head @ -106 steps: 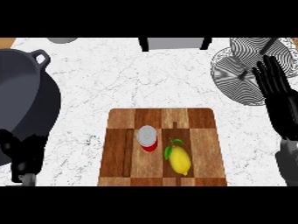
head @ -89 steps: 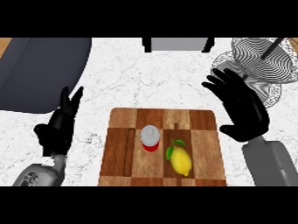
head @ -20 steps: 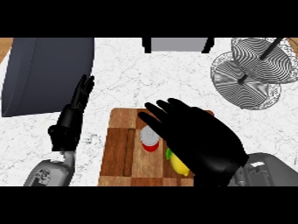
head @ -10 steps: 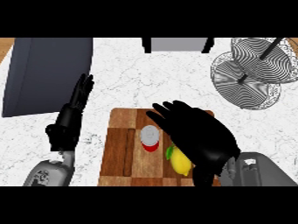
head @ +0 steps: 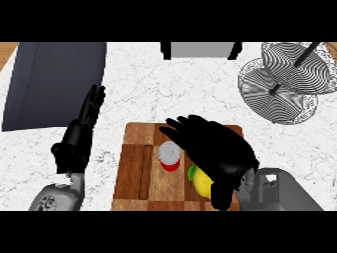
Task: Pick the can from the cutting board and place it in the tiered basket
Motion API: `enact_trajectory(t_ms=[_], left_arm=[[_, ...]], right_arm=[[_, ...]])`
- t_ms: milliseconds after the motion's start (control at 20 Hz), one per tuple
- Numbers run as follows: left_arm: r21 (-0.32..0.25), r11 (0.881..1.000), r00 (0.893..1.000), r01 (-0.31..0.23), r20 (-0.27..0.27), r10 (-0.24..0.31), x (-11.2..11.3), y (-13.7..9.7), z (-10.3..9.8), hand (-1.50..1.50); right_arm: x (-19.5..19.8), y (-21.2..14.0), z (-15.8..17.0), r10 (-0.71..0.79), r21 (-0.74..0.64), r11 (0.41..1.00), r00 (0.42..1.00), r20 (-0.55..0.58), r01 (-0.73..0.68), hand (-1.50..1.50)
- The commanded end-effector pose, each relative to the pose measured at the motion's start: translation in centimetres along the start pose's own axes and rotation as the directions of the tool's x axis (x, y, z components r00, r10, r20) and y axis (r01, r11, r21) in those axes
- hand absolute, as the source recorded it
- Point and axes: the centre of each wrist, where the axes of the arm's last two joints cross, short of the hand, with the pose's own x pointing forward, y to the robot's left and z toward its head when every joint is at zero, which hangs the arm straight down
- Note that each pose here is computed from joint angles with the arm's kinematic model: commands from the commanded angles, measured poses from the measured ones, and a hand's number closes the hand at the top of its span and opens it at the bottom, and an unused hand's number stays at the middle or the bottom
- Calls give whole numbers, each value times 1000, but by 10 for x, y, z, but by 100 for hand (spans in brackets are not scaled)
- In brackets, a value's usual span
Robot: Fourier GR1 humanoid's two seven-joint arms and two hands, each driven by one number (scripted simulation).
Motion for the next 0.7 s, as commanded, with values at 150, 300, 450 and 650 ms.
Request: enact_trajectory(t_ms=[150,300,450,650], left_arm=[[15,1000,1000,-3,-12,3,0,5,-13,0],[-7,1000,1000,3,8,-3,-1,1,-3,0],[-1,1000,1000,-2,3,2,-3,7,-15,0],[13,1000,1000,4,-2,-4,0,9,-7,0]], right_arm=[[-1,-4,-13,-13,48,999,1000,12,12,-150],[0,21,-31,-22,43,999,1000,6,21,-150],[0,17,-39,-26,55,998,1000,0,26,-150],[15,17,-37,-11,48,999,1000,-14,11,-150]])
